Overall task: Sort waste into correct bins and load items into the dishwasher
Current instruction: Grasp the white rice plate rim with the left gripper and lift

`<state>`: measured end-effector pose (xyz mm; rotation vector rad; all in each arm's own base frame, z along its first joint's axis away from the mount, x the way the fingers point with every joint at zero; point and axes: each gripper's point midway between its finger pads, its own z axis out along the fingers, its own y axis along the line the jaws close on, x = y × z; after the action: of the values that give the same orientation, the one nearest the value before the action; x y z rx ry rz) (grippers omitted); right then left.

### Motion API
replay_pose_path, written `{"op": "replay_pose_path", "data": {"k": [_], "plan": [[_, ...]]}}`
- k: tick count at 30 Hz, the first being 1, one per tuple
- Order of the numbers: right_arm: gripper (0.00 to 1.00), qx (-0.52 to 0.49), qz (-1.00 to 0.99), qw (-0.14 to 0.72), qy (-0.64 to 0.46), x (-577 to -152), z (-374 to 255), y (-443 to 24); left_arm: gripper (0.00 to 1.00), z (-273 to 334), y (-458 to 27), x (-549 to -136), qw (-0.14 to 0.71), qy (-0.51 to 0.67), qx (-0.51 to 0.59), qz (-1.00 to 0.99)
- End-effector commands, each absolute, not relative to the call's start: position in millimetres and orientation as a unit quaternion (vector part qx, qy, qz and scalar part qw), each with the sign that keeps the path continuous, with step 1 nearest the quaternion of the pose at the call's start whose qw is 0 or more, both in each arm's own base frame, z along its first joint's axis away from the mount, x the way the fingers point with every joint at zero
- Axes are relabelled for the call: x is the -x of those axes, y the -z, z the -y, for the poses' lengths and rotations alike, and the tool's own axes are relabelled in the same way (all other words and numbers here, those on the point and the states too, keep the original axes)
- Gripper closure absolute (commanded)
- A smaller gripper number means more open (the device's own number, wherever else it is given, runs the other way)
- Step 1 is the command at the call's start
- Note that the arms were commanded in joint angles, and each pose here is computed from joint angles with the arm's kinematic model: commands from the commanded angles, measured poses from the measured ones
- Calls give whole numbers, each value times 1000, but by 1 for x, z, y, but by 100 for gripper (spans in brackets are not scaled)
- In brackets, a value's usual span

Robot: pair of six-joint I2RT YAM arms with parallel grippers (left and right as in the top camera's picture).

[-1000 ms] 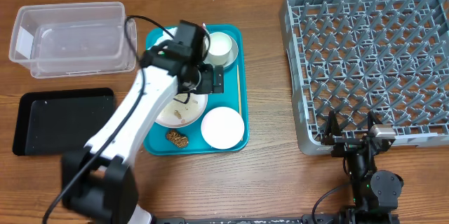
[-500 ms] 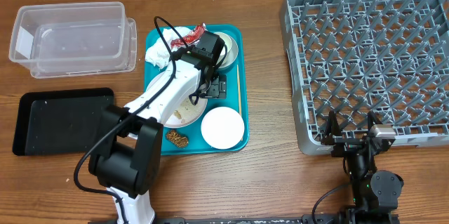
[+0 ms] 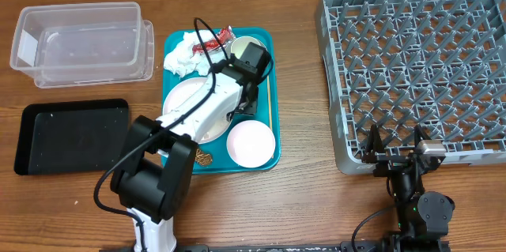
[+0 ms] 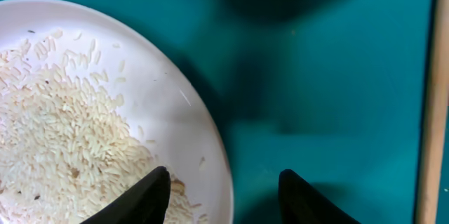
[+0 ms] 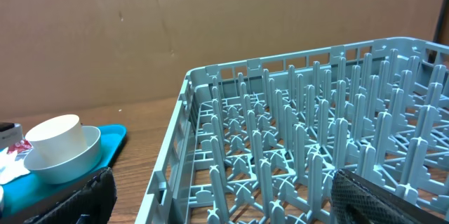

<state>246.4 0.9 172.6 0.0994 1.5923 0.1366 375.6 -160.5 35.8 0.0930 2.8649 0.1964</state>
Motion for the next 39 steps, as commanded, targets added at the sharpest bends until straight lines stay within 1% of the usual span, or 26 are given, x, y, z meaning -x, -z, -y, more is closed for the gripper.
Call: {"op": "replay_pose_path", "data": {"k": [1,3,9,12,25,27,31,34,39], "plan": [[0,-51,-712,698,-60,-246,1,-171,51,160,-40,-384,150,-80,-19,-985],[0,-51,-712,698,-60,-246,1,-171,55,158,-40,-385,152,-83,-14,-985],[0,-51,-712,697,-60,-246,1,-171,57,157,-39,-385,152,-81,-2,-985],[0,-51,-712,697,-60,-246,1,-171,61,158,-37,-383,148,-78,1,-986],[0,-51,-712,698,-60,-246,1,-171,60,149,-12,-367,133,-87,-2,-987],[0,-51,-712,698,-60,-246,1,-171,61,148,-12,-368,133,-87,-1,-987],[0,-51,-712,698,-60,-246,1,-171,66,149,-12,-369,136,-85,-1,-987],[0,-51,-712,697,-60,-246,1,-171,73,150,-12,-368,134,-84,-1,-987],[0,-51,-712,697,-60,-246,1,-171,73,151,-11,-366,129,-79,-2,-988]]}}
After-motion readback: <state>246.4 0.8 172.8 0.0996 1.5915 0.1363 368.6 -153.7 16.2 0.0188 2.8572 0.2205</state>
